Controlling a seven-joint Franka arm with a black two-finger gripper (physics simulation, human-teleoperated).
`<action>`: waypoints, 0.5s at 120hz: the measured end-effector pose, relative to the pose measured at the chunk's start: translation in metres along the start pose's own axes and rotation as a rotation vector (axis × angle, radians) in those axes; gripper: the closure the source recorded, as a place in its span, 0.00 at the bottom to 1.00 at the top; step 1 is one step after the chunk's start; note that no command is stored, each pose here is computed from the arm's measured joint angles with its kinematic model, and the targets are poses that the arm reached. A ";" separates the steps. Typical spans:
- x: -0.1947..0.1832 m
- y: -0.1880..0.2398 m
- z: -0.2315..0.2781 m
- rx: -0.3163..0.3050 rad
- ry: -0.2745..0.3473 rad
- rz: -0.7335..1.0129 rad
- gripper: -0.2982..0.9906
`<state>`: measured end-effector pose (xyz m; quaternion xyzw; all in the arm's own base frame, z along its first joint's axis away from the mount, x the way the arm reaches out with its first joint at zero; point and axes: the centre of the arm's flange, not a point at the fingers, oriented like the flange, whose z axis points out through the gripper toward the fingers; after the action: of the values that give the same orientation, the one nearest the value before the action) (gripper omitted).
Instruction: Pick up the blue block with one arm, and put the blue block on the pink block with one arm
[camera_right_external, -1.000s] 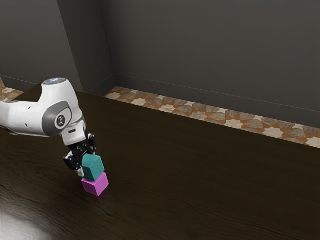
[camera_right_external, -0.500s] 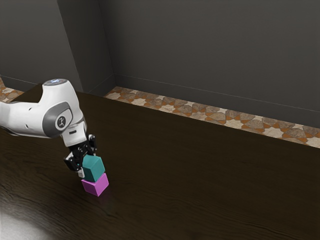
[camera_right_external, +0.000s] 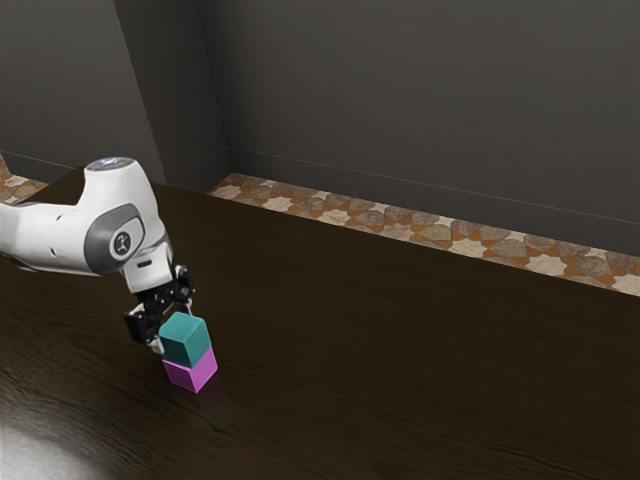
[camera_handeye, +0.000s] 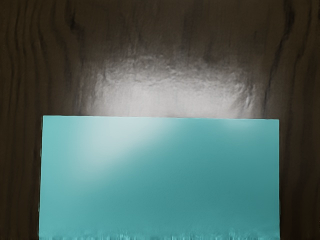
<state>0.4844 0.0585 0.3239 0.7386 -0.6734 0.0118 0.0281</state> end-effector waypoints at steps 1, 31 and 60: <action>0.000 0.000 0.000 0.001 0.000 0.000 0.28; 0.002 -0.005 -0.047 0.075 -0.047 0.005 0.25; 0.023 -0.023 -0.241 0.225 -0.113 0.016 0.24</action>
<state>0.5143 0.0511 0.5650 0.7313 -0.6741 0.0460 -0.0929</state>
